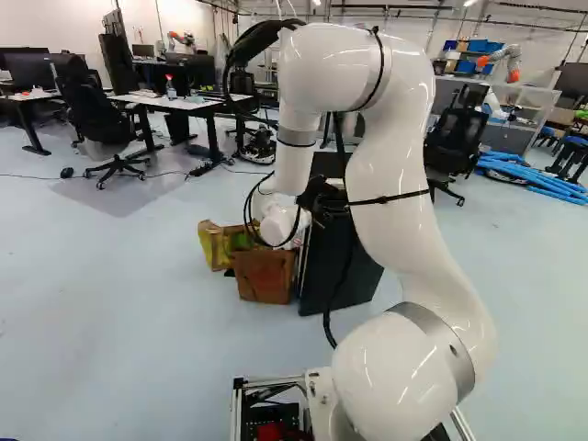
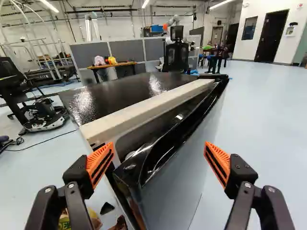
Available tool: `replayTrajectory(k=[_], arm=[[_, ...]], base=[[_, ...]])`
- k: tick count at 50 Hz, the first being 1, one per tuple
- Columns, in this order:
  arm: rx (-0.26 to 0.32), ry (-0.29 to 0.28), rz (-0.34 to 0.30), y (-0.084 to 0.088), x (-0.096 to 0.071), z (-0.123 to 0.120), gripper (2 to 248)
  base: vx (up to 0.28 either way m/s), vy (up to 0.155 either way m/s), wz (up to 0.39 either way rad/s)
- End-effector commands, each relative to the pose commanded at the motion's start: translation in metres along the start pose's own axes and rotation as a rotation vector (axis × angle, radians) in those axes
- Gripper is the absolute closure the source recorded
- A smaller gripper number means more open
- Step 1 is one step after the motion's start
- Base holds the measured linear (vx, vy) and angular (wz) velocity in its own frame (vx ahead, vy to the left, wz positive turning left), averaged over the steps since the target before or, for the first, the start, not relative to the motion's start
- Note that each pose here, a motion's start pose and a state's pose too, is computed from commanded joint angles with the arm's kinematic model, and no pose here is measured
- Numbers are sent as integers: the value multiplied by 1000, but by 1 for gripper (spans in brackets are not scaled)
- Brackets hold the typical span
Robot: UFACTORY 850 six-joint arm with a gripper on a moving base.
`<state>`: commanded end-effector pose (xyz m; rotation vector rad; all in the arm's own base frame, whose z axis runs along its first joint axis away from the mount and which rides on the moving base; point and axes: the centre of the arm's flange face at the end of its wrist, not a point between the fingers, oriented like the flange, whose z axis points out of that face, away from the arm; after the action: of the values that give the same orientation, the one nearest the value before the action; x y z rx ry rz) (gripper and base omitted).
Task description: Grab a drink from the fridge
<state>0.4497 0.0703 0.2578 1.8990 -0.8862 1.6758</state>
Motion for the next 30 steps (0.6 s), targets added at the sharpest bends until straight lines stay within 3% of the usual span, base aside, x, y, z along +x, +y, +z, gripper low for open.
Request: replayTrajectory(k=[30], arm=[[-51,-14,-18,23,0,-22,3]], base=[[0,0,0]])
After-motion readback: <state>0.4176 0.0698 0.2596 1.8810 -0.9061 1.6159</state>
